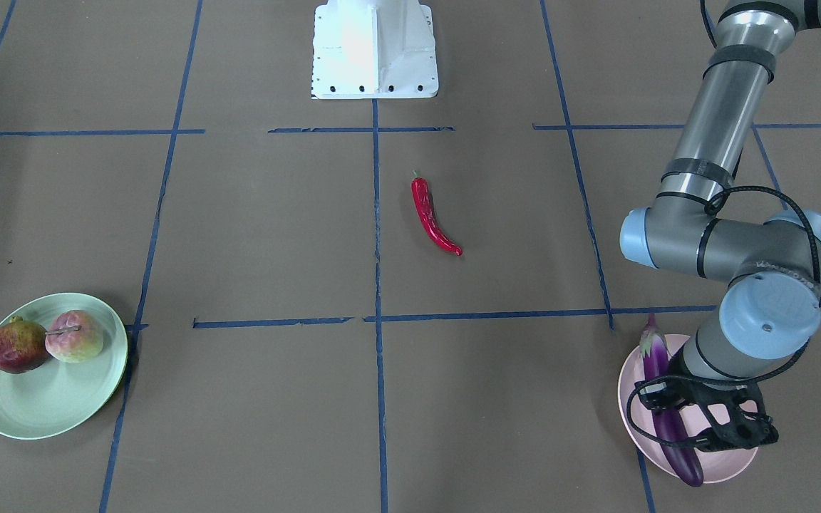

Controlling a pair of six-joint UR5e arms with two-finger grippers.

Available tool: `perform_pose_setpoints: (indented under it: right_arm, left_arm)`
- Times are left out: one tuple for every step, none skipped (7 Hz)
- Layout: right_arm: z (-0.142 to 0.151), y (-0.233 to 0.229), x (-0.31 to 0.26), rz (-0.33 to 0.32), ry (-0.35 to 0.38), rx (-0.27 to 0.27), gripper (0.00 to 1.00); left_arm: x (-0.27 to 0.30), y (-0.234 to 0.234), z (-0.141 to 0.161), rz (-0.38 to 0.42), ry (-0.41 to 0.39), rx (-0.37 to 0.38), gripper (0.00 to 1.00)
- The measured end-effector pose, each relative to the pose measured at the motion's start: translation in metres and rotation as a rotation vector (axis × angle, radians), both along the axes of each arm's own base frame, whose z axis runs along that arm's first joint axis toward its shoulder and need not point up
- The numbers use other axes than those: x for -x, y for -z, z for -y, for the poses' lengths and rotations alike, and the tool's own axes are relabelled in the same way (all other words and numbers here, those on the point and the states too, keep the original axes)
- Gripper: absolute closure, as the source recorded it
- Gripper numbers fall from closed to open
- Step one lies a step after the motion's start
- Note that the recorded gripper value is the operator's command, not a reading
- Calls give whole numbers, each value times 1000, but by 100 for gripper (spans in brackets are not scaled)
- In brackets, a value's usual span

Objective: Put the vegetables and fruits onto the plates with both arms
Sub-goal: 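Carry the eggplant with the left gripper onto the pink plate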

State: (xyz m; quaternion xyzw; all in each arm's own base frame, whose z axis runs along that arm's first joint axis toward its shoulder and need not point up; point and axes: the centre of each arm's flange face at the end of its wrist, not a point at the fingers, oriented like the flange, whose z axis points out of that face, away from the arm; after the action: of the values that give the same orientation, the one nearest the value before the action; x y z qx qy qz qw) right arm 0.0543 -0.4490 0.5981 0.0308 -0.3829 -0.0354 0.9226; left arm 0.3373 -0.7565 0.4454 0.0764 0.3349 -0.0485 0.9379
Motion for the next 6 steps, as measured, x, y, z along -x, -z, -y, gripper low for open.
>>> perform_pose_setpoints:
  right_arm:
    - [0,0,0,0,0,0,0]
    - [0,0,0,0,0,0,0]
    - [0,0,0,0,0,0,0]
    - [0,0,0,0,0,0,0]
    - [0,0,0,0,0,0,0]
    - [0,0,0,0,0,0,0]
  left_arm:
    - [4,-1,2,-12,-18,-7,0]
    - [4,3,1,-41,-38,-1,0]
    - [2,16,-2,-93,-66,14,0]
    - [1,39,-9,-148,-90,21,0]
    - [-1,70,-23,-195,-87,27,0]
    - [-17,101,-55,-243,-62,53,0]
